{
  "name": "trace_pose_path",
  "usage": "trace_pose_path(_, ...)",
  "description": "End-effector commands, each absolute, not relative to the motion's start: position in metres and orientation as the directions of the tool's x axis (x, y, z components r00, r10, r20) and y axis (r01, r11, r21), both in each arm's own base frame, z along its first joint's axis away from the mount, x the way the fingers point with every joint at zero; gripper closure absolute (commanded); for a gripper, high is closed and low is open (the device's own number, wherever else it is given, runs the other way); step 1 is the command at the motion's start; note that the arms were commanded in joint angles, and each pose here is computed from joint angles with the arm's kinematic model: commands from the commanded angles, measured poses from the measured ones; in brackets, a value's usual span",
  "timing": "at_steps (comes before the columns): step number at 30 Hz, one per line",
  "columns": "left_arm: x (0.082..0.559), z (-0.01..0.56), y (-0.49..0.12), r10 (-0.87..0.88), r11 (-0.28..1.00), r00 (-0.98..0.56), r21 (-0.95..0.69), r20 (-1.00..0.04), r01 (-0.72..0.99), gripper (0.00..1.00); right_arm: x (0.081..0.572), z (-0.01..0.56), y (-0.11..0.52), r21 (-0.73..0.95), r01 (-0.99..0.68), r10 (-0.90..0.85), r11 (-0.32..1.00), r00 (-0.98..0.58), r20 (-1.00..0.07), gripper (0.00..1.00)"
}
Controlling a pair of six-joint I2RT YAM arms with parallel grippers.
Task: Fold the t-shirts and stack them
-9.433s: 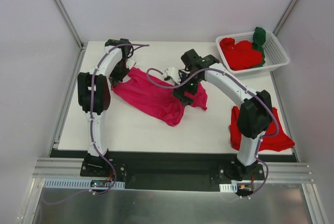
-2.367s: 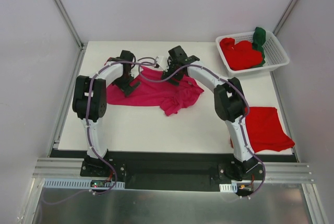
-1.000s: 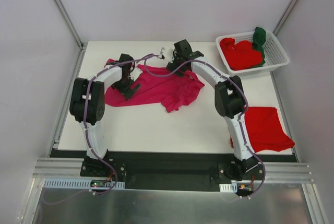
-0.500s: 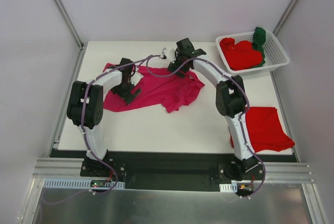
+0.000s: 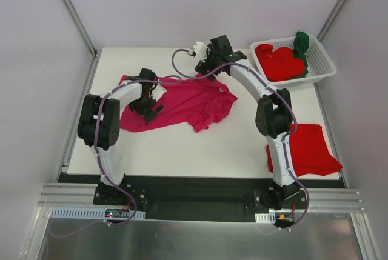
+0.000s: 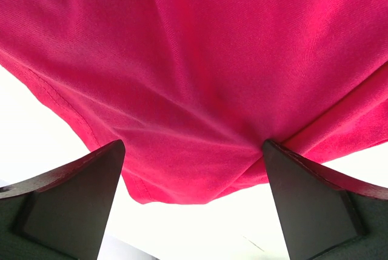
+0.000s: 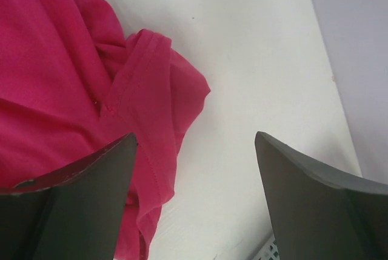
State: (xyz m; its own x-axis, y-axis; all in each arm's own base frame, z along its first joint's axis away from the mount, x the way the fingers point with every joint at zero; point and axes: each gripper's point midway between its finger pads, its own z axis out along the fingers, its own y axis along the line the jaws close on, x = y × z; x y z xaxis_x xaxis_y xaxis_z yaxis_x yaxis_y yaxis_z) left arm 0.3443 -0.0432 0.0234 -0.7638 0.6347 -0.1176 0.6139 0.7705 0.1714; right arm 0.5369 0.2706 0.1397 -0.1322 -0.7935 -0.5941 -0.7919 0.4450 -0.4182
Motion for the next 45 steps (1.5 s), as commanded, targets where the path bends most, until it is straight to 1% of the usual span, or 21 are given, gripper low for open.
trace_pose_path(1,0.319,0.016,-0.038,0.649,0.756,-0.76,0.143,-0.03,0.639,0.01,0.536,0.115,0.281,-0.365,-0.818,-0.784,0.445,-0.158,-0.601,0.17)
trace_pose_path(4,0.314,0.015,-0.035,0.652,0.752,-0.758,0.147,-0.016,0.643,0.01,0.529,0.105,0.287,-0.308,-0.839,-0.767,0.448,-0.183,-0.615,0.17)
trace_pose_path(8,0.312,0.013,-0.031,0.655,0.745,-0.755,0.158,0.004,0.648,0.01,0.514,0.108,0.304,-0.205,-0.871,-0.712,0.446,-0.206,-0.672,0.17)
trace_pose_path(16,0.316,0.013,-0.031,0.656,0.744,-0.754,0.162,0.005,0.648,0.01,0.512,0.134,0.325,-0.209,-0.88,-0.672,0.426,-0.153,-0.724,0.18)
trace_pose_path(22,0.317,0.013,-0.034,0.653,0.748,-0.757,0.157,0.001,0.645,0.01,0.51,0.108,0.326,-0.267,-0.882,-0.734,0.388,-0.12,-0.668,0.18)
trace_pose_path(26,0.316,0.013,-0.034,0.655,0.747,-0.756,0.155,0.002,0.647,0.01,0.528,0.12,0.319,-0.347,-0.83,-0.738,0.437,-0.111,-0.666,0.18)
trace_pose_path(30,0.312,0.011,-0.035,0.651,0.75,-0.759,0.146,0.009,0.645,0.01,0.541,0.134,0.32,-0.394,-0.795,-0.729,0.46,-0.085,-0.68,0.18)
trace_pose_path(32,0.312,0.009,-0.036,0.649,0.752,-0.76,0.141,0.007,0.644,0.01,0.543,0.133,0.32,-0.412,-0.792,-0.742,0.451,-0.077,-0.666,0.18)
trace_pose_path(39,0.319,0.012,-0.041,0.654,0.749,-0.756,0.145,-0.006,0.647,0.01,0.533,0.086,0.304,-0.389,-0.826,-0.808,0.407,-0.127,-0.576,0.17)
trace_pose_path(45,0.317,0.011,-0.041,0.656,0.747,-0.754,0.144,-0.001,0.649,0.01,0.524,0.067,0.295,-0.366,-0.845,-0.833,0.389,-0.153,-0.532,0.17)
